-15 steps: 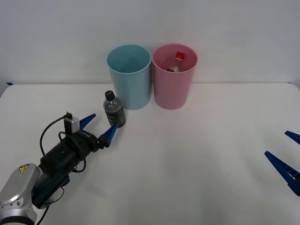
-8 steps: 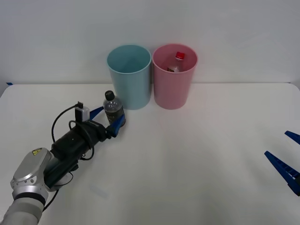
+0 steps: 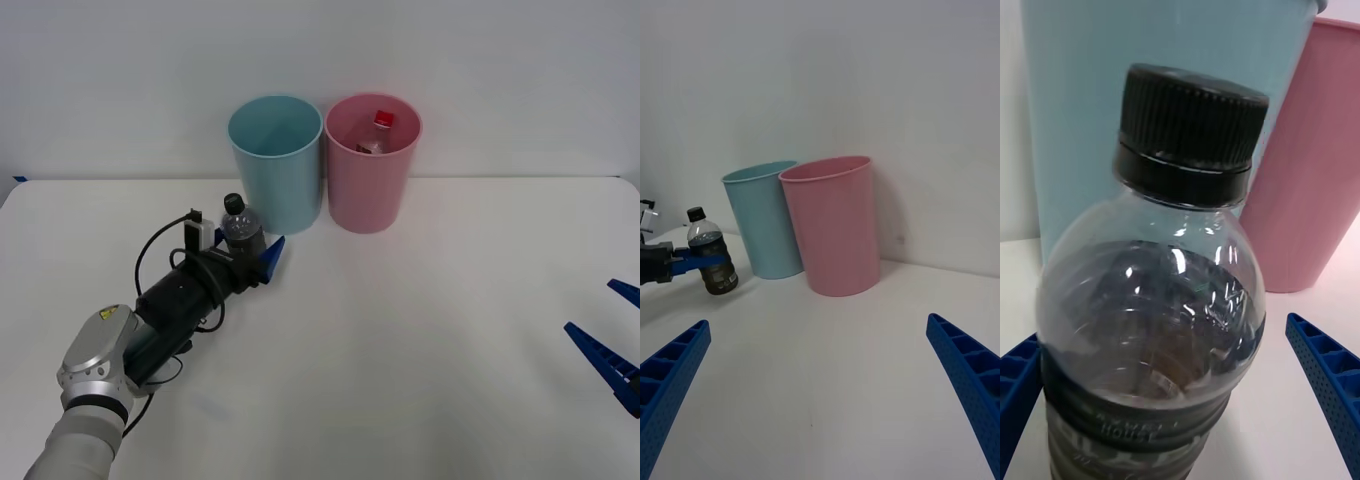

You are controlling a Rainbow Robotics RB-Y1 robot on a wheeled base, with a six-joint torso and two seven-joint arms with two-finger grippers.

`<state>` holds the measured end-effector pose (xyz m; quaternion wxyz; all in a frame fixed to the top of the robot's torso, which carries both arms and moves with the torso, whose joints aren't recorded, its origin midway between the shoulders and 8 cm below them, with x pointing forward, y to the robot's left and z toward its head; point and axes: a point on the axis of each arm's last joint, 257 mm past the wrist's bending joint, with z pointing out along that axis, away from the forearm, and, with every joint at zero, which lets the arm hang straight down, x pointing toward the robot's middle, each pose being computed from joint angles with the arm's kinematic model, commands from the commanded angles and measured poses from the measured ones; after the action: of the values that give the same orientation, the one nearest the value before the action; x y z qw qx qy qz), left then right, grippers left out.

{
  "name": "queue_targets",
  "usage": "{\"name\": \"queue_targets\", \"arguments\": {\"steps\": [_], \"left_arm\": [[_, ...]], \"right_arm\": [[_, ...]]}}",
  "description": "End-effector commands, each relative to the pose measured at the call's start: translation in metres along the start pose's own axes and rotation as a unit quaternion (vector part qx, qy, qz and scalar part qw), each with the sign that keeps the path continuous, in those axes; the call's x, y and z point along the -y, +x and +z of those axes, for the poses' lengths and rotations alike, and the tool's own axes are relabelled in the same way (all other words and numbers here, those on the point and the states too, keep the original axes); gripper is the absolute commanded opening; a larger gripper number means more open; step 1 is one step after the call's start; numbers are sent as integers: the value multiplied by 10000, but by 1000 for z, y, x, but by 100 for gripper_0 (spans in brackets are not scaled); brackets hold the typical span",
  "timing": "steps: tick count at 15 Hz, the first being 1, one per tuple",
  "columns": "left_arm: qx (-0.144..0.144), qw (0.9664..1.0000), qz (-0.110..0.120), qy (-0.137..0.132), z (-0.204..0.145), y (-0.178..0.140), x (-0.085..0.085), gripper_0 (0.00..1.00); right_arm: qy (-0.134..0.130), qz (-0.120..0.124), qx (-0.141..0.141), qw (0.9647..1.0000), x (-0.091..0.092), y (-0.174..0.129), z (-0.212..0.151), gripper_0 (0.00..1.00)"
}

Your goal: Grasp the object on the table and drop it into the matching bin: aluminum can to the light blue bin, PET bottle to the pink bin.

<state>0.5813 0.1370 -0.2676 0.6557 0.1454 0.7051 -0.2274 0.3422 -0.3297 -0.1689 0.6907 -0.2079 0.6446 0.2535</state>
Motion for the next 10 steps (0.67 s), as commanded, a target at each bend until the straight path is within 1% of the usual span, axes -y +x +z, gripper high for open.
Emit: {"name": "queue_targets", "arguments": {"steps": [1, 2, 3, 10], "left_arm": [[15, 10000, 19, -4, 2, -1, 2, 99], [13, 10000, 16, -9, 1, 0, 2, 18], [21, 10000, 25, -10, 2, -1, 1, 0], [13, 10000, 29, -44, 1, -1, -1, 0]], "right_arm": [[0, -1, 0, 10000, 0, 0, 0, 100], [0, -1, 0, 10000, 0, 0, 0, 100], [0, -1, 0, 10000, 0, 0, 0, 100], [0, -1, 0, 10000, 0, 0, 0, 100]]}}
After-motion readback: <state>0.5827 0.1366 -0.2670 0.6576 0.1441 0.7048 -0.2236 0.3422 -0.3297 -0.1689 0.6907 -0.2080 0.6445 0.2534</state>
